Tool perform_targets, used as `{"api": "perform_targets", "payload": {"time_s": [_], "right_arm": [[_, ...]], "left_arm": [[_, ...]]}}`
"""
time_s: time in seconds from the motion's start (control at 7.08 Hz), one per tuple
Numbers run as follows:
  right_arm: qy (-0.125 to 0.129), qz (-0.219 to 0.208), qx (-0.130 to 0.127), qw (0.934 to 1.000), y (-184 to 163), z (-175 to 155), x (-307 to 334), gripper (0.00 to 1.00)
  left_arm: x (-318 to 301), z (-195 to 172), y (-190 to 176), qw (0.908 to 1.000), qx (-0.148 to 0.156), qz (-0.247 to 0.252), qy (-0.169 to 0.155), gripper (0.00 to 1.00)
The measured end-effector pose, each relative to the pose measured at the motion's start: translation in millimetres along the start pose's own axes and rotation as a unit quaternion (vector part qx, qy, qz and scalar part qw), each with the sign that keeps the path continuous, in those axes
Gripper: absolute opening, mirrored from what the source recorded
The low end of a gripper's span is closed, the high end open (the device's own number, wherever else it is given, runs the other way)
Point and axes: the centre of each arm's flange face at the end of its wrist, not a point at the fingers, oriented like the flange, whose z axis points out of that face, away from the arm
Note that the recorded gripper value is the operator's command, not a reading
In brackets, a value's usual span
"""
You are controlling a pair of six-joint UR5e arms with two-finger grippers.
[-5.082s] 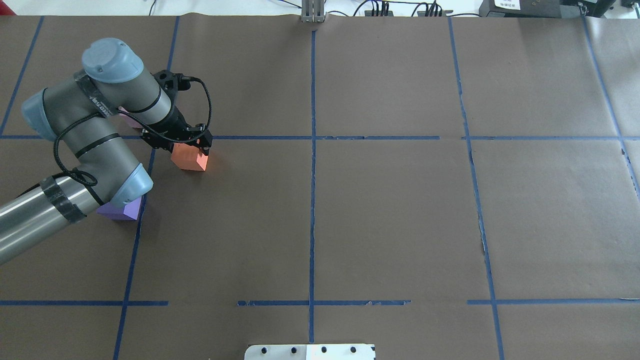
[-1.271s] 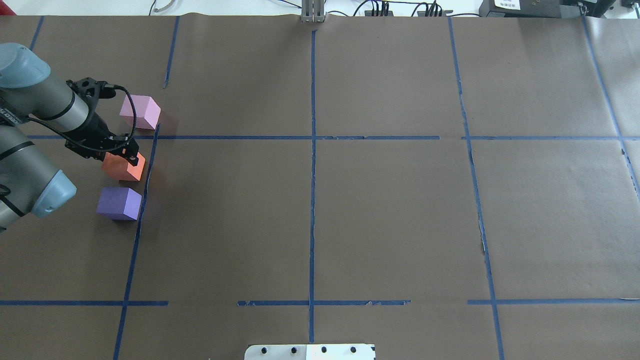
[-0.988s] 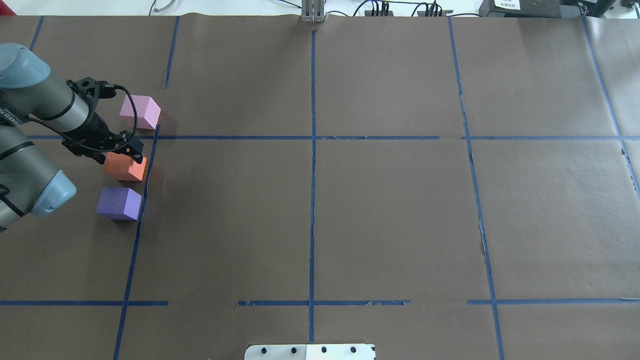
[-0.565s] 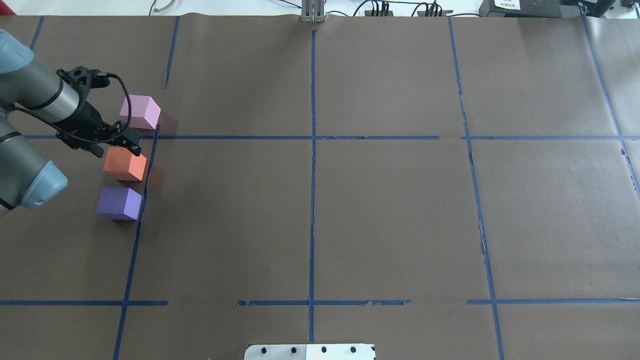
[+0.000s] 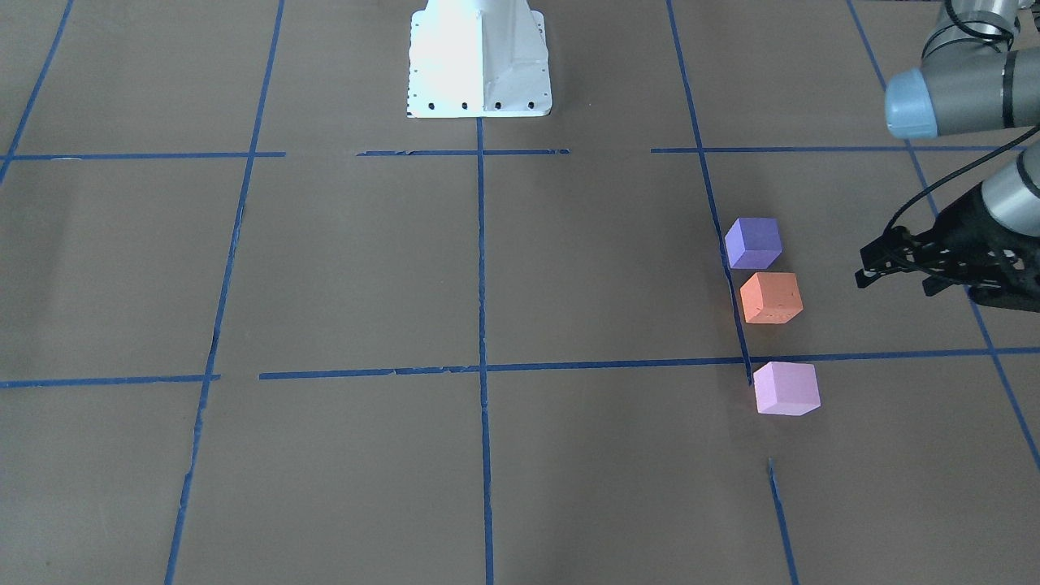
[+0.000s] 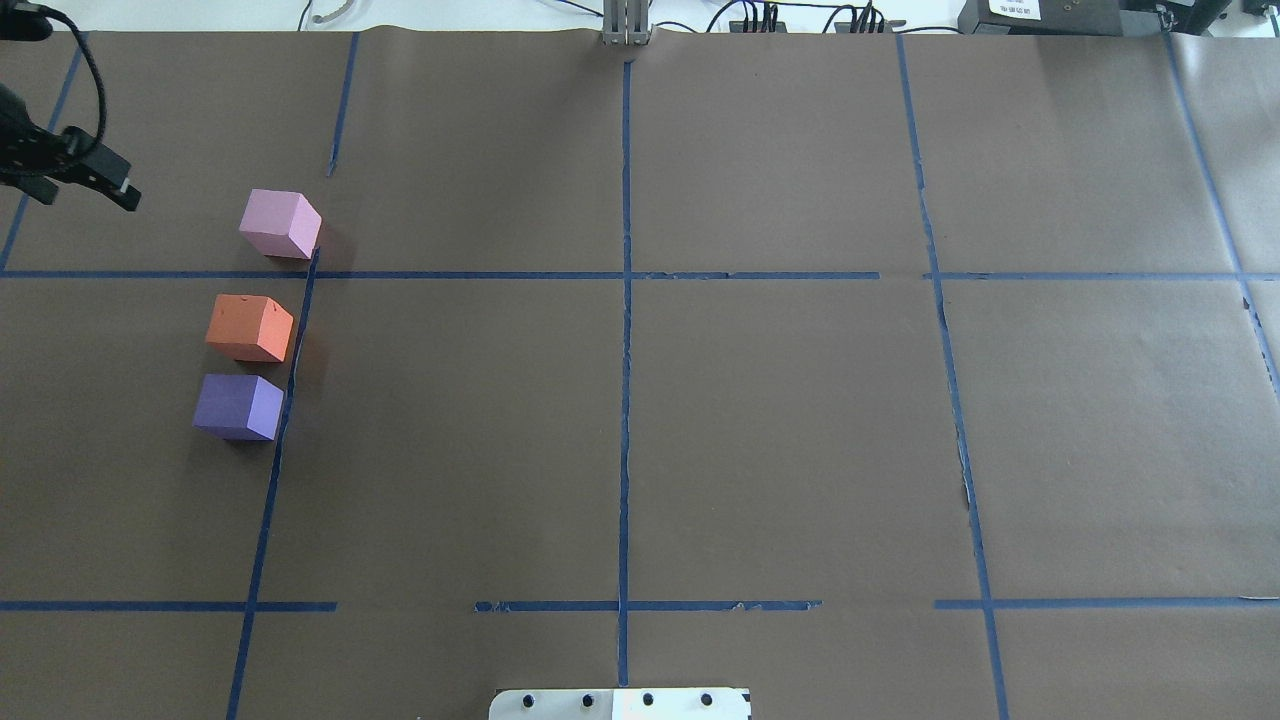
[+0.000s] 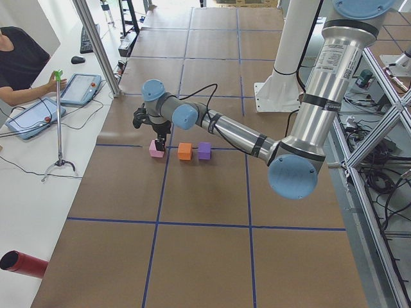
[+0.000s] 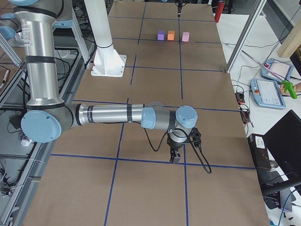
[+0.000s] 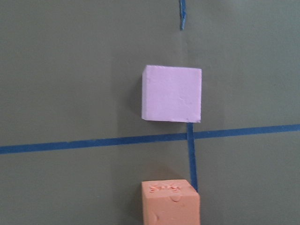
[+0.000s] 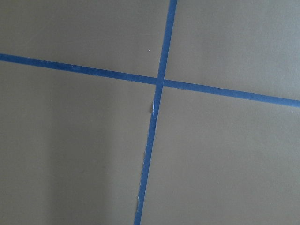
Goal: Arrange blocks in a line
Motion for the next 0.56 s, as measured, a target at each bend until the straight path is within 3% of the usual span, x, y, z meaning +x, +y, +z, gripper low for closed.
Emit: {"api": "perform_targets", "payload": {"time_s": [0.28,0.56], "right_arm": [[0.0,0.0,0.0,1.0,0,0,0,1.0],[0.0,0.0,0.0,1.0,0,0,0,1.0]], "left_arm": [[-85,-27,18,0.9962,0.013,0.073,-0.046,1.0],[-186,-41,49,0.9914,0.011,0.109,-0.072,1.0]]}}
